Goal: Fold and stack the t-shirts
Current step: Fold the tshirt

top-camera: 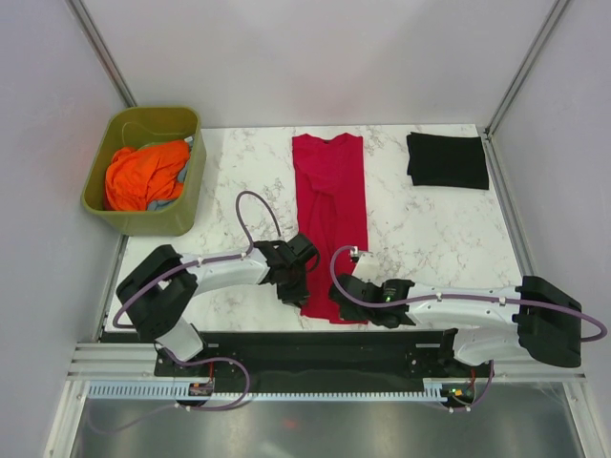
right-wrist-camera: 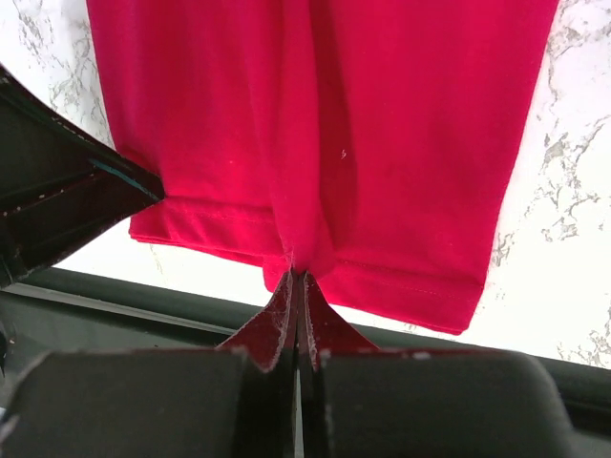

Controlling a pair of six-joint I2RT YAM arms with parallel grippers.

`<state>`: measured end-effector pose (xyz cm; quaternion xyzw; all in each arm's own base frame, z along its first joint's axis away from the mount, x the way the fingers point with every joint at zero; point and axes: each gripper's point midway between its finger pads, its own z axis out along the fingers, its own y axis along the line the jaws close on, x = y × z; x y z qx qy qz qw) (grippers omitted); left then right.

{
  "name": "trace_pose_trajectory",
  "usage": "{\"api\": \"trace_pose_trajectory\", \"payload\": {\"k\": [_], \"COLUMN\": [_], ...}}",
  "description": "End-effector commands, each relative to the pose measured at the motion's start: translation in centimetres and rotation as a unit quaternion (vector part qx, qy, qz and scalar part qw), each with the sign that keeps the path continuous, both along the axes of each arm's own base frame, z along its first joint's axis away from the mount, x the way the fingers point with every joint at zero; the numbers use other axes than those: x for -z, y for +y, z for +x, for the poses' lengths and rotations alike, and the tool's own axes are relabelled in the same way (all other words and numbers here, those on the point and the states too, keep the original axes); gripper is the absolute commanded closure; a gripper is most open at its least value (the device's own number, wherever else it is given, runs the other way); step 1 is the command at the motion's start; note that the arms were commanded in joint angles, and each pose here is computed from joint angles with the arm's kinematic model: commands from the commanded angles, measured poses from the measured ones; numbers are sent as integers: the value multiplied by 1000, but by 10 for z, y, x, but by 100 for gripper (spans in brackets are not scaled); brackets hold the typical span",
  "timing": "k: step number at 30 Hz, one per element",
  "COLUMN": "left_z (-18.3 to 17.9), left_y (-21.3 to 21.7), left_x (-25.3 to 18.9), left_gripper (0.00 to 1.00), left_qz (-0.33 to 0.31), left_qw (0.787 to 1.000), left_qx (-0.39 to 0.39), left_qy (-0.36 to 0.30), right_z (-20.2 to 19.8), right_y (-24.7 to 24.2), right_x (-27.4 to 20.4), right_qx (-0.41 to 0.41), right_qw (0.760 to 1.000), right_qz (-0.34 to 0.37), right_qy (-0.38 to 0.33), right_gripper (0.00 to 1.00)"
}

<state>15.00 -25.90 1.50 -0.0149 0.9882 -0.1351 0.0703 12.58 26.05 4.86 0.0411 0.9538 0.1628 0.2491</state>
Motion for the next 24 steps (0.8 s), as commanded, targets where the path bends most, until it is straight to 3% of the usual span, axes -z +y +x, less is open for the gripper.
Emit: {"api": "trace_pose_trajectory", "payload": {"k": [1, 2, 4, 9, 15, 19, 24], "left_z": [4, 1, 0, -4, -6, -4, 6], "left_y": [0, 4, 4, 26, 39, 32, 24], "left_x": [15, 17, 11, 3, -2, -10, -30], "left_gripper": [80, 87, 89, 80, 79, 63, 65], "left_qz": [27, 31, 23, 63, 81, 71, 47], "left_qw": [999, 999, 999, 998, 996, 997, 997], "left_qx": [-21, -23, -22, -20, -24, -20, -24], "left_qy": [0, 2, -3, -9, -19, -20, -48], "right_z": [0, 0, 0, -1, -2, -2, -2], "right_y": [4, 3, 3, 2, 6, 5, 4], "right_x": [-7, -7, -9, -9, -10, -9, -8], "right_qx": [-7, -6, -6, -7, -14, -13, -12], "right_qw": [1000, 1000, 1000, 1000, 999, 1000, 1000], "right_qz": [18, 18, 24, 24, 27, 25, 25], "right_qy": [-12, -13, -15, -13, -13, -11, -12], "right_gripper": [100, 100, 100, 100, 100, 100, 100]}}
